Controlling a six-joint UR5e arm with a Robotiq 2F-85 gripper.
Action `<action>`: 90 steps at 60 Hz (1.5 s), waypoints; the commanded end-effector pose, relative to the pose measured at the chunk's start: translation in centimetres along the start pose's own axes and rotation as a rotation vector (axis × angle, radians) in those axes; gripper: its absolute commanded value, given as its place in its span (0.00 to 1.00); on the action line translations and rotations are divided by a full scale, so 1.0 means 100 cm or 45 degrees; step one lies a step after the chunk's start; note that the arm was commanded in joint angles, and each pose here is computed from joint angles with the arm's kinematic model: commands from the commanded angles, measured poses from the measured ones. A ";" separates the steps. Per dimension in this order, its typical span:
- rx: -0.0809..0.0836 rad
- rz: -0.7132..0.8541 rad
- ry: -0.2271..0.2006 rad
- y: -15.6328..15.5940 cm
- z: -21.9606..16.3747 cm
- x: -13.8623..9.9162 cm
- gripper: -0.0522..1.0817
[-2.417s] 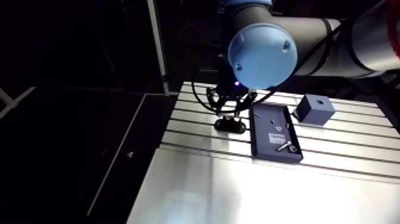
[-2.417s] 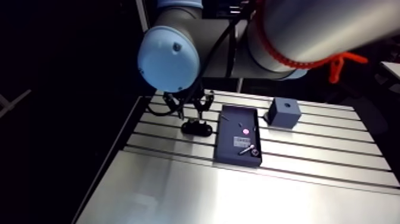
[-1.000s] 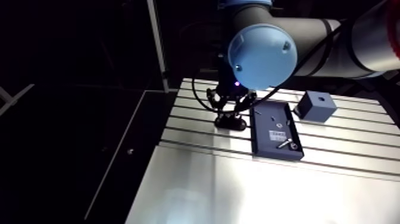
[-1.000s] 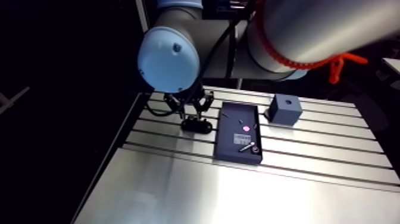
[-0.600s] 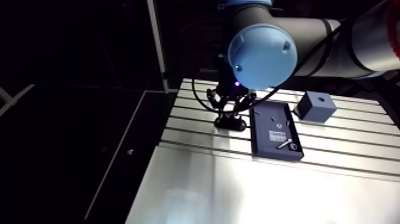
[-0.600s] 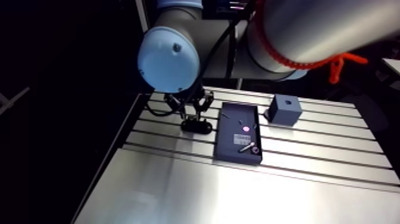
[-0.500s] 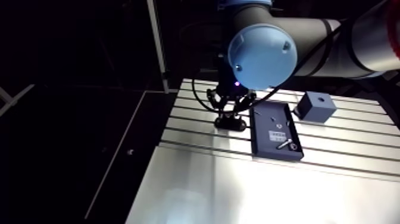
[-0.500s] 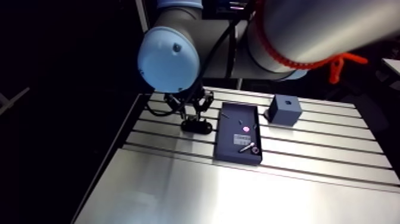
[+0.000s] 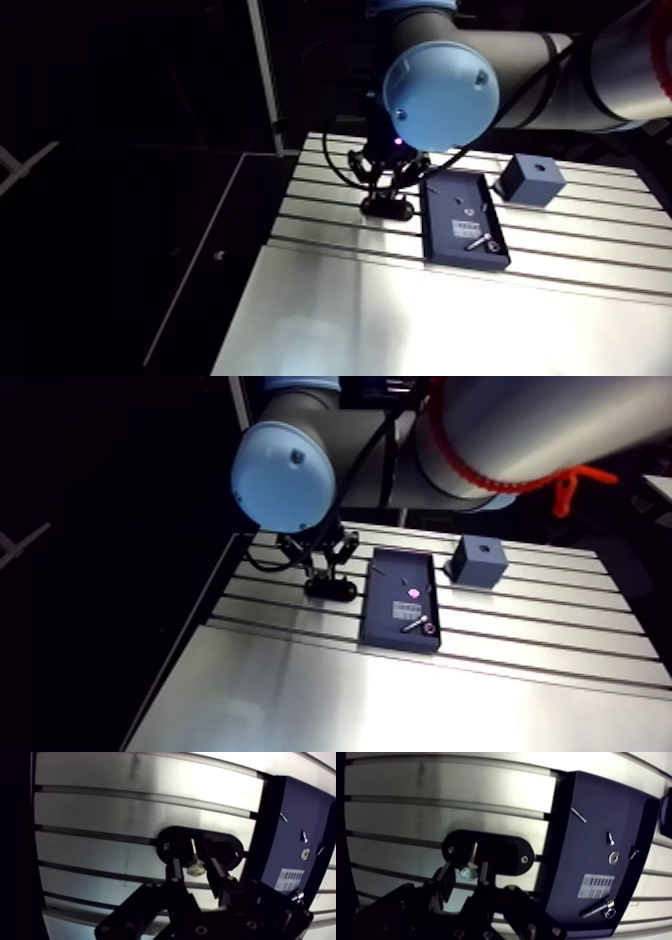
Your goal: Pick up the M10 bolt and insert it into the hex recess until seated.
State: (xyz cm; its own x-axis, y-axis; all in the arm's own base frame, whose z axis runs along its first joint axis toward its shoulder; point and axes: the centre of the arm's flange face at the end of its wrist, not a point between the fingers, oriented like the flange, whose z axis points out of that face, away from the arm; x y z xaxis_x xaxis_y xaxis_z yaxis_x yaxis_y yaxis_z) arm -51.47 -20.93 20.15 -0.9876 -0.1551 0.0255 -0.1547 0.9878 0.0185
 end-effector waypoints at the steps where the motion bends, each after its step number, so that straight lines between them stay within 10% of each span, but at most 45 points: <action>1: -0.001 0.000 0.001 0.000 -0.001 0.000 0.59; 90: 0.000 -0.001 0.053 0.000 -0.023 0.000 0.71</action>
State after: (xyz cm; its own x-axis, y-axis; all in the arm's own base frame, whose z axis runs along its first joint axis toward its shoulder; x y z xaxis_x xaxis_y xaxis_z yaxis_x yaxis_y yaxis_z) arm -51.39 -20.91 20.87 -0.9872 -0.1550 0.0385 -0.1544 0.9878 0.0193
